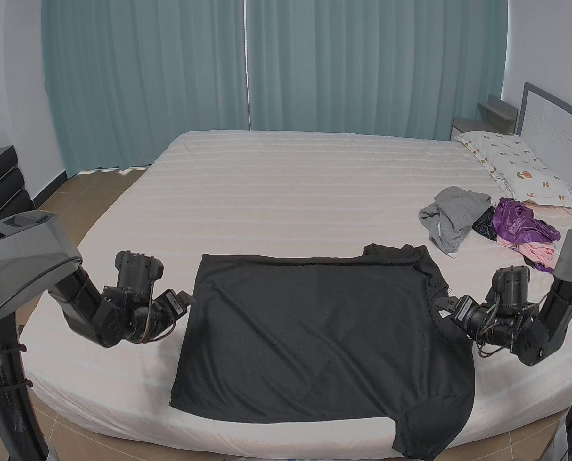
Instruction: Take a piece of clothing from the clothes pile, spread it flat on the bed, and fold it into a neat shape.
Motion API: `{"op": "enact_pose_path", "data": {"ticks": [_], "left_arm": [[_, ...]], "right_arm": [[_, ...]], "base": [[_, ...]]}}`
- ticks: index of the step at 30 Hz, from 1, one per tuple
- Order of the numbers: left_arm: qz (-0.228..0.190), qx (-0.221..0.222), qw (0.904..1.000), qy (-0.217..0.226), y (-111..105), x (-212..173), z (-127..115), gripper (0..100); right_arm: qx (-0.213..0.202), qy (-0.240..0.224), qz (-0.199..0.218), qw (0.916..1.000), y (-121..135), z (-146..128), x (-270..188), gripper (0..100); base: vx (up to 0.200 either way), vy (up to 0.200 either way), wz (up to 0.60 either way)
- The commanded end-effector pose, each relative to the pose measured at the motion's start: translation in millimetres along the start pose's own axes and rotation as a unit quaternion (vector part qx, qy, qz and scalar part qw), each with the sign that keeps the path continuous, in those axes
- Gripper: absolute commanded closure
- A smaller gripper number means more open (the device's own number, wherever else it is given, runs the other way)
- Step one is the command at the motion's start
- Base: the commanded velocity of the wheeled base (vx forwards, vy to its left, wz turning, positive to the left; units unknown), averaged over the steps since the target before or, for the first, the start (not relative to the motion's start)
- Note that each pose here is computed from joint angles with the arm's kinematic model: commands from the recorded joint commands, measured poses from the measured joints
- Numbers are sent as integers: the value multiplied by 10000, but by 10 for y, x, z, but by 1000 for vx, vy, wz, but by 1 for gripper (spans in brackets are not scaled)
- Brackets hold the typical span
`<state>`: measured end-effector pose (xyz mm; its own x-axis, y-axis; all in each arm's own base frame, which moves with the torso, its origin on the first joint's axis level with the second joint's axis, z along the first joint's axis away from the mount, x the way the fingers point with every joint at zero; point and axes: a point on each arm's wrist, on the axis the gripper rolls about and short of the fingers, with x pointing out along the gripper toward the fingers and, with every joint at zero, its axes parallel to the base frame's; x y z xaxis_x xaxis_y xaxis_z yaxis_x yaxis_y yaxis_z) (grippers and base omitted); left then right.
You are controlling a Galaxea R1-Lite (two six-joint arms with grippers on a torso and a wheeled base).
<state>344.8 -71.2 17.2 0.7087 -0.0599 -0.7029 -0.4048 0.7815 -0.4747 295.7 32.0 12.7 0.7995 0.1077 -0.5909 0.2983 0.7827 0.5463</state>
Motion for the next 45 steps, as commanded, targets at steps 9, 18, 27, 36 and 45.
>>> {"op": "enact_pose_path", "data": {"ticks": [9, 18, 27, 36, 45], "left_arm": [[-264, -500, 9974, 451, 405, -807, -575, 0], [-331, -553, 9942, 857, 463, -770, -639, 0], [-409, -595, 9926, 979, 467, -769, -637, 0], [-477, -652, 9917, 997, 429, -777, -644, 0], [-563, -660, 9917, 948, 411, -832, -628, 0]], "right_arm": [[547, 592, 310, 9963, -282, -527, -667, 0], [750, 878, 89, 9933, -346, -659, -544, 0], [881, 803, 172, 9927, -335, -658, -517, 0], [862, 832, 148, 9927, -342, -670, -508, 0], [851, 773, 77, 9933, -349, -672, -502, 0]], "base": [[-22, 0, 0], [-200, 0, 0], [-44, 0, 0], [0, -156, 0], [0, -111, 0]]}}
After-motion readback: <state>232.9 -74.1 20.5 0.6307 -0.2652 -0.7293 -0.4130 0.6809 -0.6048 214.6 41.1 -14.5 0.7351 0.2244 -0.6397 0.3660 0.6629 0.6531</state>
